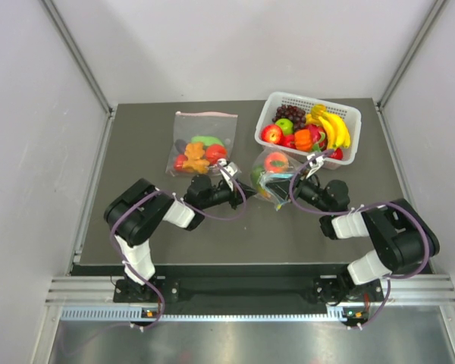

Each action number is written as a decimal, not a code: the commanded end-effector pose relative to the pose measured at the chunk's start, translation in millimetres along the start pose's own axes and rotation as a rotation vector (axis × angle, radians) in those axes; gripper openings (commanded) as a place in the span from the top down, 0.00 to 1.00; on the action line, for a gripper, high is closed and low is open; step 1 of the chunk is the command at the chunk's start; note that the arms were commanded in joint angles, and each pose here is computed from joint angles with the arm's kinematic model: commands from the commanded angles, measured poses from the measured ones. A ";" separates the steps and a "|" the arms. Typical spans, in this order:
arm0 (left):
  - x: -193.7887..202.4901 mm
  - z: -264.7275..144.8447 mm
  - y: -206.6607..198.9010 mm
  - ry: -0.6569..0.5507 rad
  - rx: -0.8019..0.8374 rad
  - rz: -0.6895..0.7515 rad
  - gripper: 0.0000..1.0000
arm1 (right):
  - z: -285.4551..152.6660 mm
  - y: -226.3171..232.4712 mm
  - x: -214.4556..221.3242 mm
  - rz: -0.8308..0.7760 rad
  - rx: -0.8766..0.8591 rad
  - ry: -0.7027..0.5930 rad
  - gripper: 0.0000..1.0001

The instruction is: Open the zip-top bag and remove the fake food

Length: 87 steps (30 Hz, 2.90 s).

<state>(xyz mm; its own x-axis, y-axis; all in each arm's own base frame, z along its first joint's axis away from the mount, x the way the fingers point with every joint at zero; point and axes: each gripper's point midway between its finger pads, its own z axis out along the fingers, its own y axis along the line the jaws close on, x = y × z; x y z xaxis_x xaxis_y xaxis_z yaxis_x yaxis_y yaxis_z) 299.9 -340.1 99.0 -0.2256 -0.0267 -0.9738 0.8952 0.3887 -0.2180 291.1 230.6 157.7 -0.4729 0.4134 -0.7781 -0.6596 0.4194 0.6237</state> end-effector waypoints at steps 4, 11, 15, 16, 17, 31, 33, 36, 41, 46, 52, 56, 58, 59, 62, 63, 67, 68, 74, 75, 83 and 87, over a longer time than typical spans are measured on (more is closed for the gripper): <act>-5.2 -0.8 2.0 -0.028 -0.010 0.019 1.00 | 5.3 45.4 -49.6 -0.220 -0.214 -0.187 0.67; 12.5 -16.8 17.1 0.048 -0.148 -0.050 1.00 | 9.8 26.9 -35.4 -0.216 -0.173 -0.147 0.26; 15.4 -26.0 22.4 0.057 -0.206 -0.047 1.00 | 13.4 18.6 -35.5 -0.224 -0.137 -0.140 0.26; 15.7 -27.9 23.4 0.057 -0.214 -0.045 1.00 | 13.5 16.2 -37.9 -0.227 -0.122 -0.149 0.27; 12.0 -29.2 24.6 0.047 -0.226 -0.038 1.00 | 13.3 14.0 -37.4 -0.225 -0.107 -0.144 0.27; -19.9 -33.9 -1.6 -0.010 -0.125 -0.007 1.00 | 7.5 -12.7 -34.1 -0.359 0.044 -0.095 0.25; -23.6 -33.7 2.7 -0.011 -0.148 -0.006 1.00 | 6.4 -9.7 -29.1 -0.342 0.013 -0.086 0.21; -17.1 -35.2 20.8 0.025 -0.245 -0.023 1.00 | 4.4 -1.4 -29.7 -0.318 -0.031 -0.096 0.17; -0.4 -32.4 29.4 0.055 -0.269 -0.025 1.00 | 7.1 15.3 -38.6 -0.259 -0.108 -0.127 0.18; 4.6 -17.1 6.3 0.057 -0.199 0.001 1.00 | 14.1 16.9 -46.8 -0.224 -0.106 -0.165 0.22; 6.5 -6.5 9.0 0.075 -0.239 0.027 1.00 | 16.8 18.9 -51.2 -0.191 -0.091 -0.191 0.24; 11.4 -1.1 7.9 0.100 -0.260 0.076 1.00 | 20.6 14.0 -59.1 -0.212 -0.040 -0.206 0.31; 14.8 -0.2 8.9 0.113 -0.274 0.084 1.00 | 22.6 10.7 -61.9 -0.210 -0.017 -0.203 0.38; 16.2 -0.1 8.8 0.116 -0.274 0.085 1.00 | 24.2 8.9 -65.8 -0.219 -0.005 -0.211 0.39; 19.7 -0.3 12.1 0.128 -0.296 0.093 1.00 | 27.1 2.6 -69.2 -0.225 0.032 -0.204 0.43; 19.9 -0.4 13.5 0.129 -0.305 0.097 1.00 | 27.3 2.2 -71.7 -0.229 0.041 -0.209 0.44; 29.9 1.4 22.5 0.170 -0.375 0.129 1.00 | 28.6 5.4 -82.5 -0.247 0.058 -0.217 0.46; 32.7 -0.2 27.5 0.182 -0.411 0.138 1.00 | 29.1 0.7 -79.8 -0.238 0.079 -0.199 0.46; 27.8 1.7 25.1 0.161 -0.417 0.134 1.00 | 24.4 0.7 -73.8 -0.259 0.110 -0.179 0.44; 24.8 2.5 24.0 0.153 -0.411 0.135 1.00 | 21.8 0.4 -74.1 -0.266 0.116 -0.185 0.44; 18.0 -6.8 24.1 0.130 -0.433 0.131 1.00 | -10.9 -35.2 -55.8 -0.280 0.250 -0.170 0.42; 17.7 -8.3 22.5 0.134 -0.425 0.131 1.00 | -19.2 -39.7 -51.5 -0.291 0.270 -0.177 0.42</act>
<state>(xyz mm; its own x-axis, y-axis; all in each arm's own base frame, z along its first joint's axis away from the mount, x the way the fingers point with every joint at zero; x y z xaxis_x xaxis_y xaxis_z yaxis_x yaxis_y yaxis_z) 308.0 -323.1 51.0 -0.2483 0.2071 -0.9463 0.6937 0.7198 -0.0245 328.4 185.8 155.5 -0.2529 0.3656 -0.8957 -0.5529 0.7051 0.4439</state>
